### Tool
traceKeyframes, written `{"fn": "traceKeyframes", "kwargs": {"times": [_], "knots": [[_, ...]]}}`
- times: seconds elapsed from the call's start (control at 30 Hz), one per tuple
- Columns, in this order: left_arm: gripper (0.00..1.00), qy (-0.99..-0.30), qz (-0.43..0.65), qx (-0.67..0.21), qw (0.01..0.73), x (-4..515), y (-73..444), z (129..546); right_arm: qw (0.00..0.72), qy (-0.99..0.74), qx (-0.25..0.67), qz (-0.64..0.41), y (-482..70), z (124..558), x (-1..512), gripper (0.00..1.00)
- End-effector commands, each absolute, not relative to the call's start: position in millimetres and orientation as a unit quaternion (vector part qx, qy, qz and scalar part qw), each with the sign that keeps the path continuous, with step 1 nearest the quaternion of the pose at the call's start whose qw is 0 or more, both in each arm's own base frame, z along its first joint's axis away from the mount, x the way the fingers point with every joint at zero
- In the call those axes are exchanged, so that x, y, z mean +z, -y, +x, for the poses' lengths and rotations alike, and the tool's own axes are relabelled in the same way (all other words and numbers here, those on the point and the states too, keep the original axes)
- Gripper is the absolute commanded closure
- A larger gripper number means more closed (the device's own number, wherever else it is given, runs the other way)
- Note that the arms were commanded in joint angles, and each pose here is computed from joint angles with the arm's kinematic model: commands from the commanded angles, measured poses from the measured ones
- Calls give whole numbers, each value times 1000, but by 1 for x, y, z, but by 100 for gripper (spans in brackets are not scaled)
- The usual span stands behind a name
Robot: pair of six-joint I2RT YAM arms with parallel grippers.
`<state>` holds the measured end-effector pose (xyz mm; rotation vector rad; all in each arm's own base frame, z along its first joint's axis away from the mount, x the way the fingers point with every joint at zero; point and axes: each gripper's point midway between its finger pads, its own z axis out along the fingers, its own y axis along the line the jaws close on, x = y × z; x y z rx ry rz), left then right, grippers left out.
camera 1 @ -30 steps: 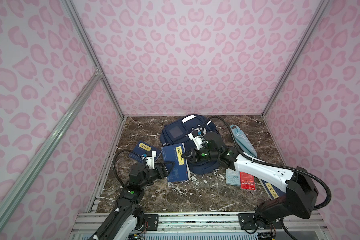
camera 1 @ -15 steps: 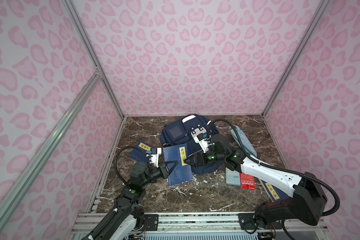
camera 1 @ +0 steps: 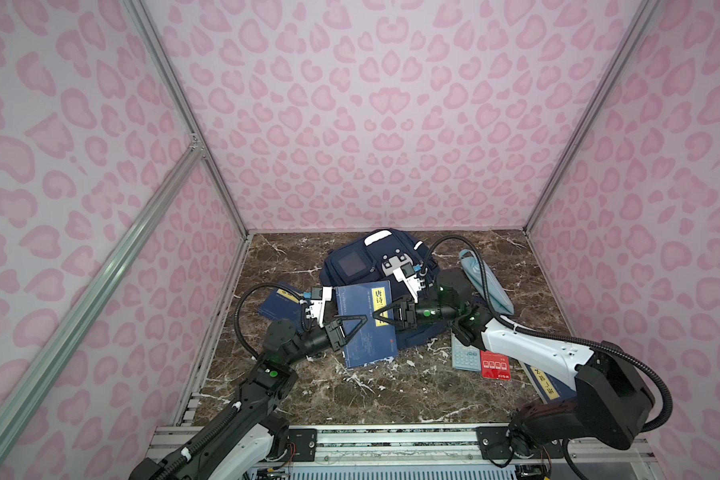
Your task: Pack the student bag
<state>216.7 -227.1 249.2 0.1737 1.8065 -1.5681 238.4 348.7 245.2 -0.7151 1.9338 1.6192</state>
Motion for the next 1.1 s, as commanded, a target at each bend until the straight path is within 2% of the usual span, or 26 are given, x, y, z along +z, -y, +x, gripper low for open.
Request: {"fn": "traceKeyframes", "kwargs": {"times": [0.0,0.03,0.07,0.1,0.2,0.27,0.3,0.43,0.53,0.67,0.8,0.9,1.07], "knots": [[96,-666,103,-627,392,275,230,212,273,-704,605,-253,-343,244,248,95],[96,-666,103,-627,391,274,231,213,273,-705,605,-249,-340,246,246,100],[94,-667,101,-625,392,273,230,214,273,-704,606,-248,-338,246,247,100],[87,-670,100,-622,392,272,230,215,275,-706,605,-245,-335,248,246,100],[40,-700,92,-586,397,262,227,224,282,-715,595,-235,-324,252,246,100],[15,-730,80,-539,412,255,220,234,292,-744,564,-209,-310,264,237,100],[6,-758,68,-500,414,244,213,240,297,-759,545,-197,-302,270,232,100],[6,-831,54,-378,404,214,197,261,320,-807,482,-118,-254,297,216,100],[12,-849,90,-349,386,197,212,267,328,-834,437,-75,-219,305,204,100],[17,-884,152,-240,371,169,237,278,349,-863,366,3,-168,309,196,100],[21,-885,257,-123,368,153,272,290,380,-865,321,62,-127,303,196,100],[24,-883,297,-105,348,136,294,302,395,-865,296,91,-103,298,197,100],[23,-879,340,-48,332,107,317,323,404,-861,284,121,-78,289,199,100]]}}
